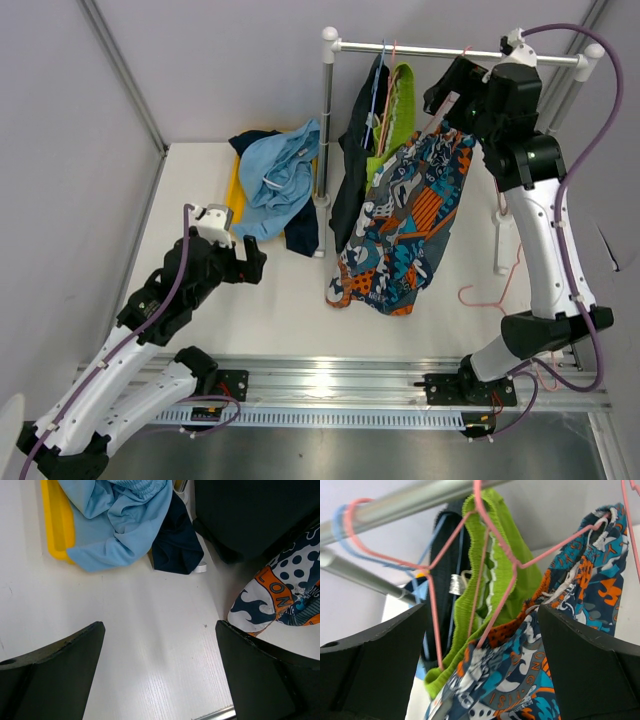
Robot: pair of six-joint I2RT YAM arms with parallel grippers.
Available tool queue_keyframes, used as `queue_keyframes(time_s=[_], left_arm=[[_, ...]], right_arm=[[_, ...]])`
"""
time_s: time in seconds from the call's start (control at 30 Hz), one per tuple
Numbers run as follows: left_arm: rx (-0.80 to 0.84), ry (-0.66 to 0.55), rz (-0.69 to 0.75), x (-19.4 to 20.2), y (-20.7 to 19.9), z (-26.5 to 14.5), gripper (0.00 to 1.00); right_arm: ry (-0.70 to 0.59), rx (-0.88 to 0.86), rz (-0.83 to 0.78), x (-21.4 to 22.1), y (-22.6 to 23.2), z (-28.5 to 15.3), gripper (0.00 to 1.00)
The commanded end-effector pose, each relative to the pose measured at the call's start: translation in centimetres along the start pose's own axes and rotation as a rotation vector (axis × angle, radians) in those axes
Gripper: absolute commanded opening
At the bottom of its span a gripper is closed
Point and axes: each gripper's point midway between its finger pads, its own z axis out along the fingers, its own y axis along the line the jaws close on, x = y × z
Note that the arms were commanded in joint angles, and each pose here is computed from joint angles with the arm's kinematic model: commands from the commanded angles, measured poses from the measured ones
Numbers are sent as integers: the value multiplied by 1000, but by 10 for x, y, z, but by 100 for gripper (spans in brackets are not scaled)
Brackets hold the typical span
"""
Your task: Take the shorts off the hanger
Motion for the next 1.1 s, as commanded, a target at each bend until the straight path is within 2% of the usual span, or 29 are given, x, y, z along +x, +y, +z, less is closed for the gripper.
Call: queue_keyframes(time_s=[0.0, 0.17, 0.2, 0.27, 0.3, 0.37, 0.4, 0.43, 0.5, 0.63, 0.7, 0.73, 0.87, 0.97, 1.07], left_arm=[[44, -29, 10, -6, -8, 0, 99], [53, -28, 12, -6, -10, 0, 99], [52, -25, 12, -5, -9, 1, 99], [53, -23, 14, -5, -10, 1, 99], [55, -21, 14, -4, -10, 2, 99], [55, -21, 14, -4, -10, 1, 99], [56, -21, 15, -4, -10, 1, 99], [55, -21, 14, -5, -10, 2, 99], [54, -21, 16, -5, -10, 2, 99], [54, -18, 17, -4, -10, 2, 99], [49, -13, 17, -3, -9, 3, 99], [51, -14, 18, -4, -10, 3, 99], [59, -20, 19, -5, -11, 2, 99], [137, -44, 18, -12, -25, -1, 99], [292, -79, -2, -28, -55, -9, 99]], right_arm=[[-96, 27, 18, -26, 3, 5, 96], [-68, 95, 11, -9, -13, 27, 90], [-59, 98, 10, -5, -13, 30, 83], [-44, 108, 11, 3, -16, 39, 76], [-32, 113, 9, 8, -18, 42, 68], [-14, 124, 10, 17, -21, 50, 64], [-5, 129, 8, 21, -23, 52, 49], [3, 127, 8, 25, -24, 56, 41], [14, 132, 7, 31, -26, 59, 30], [26, 139, 4, 36, -28, 63, 21], [25, 140, 6, 36, -28, 63, 5], [22, 142, 6, 35, -28, 62, 0], [-6, 120, 11, 21, -22, 52, 0], [-40, 94, 16, 2, -13, 38, 0], [-74, 64, 24, -13, -3, 21, 0]])
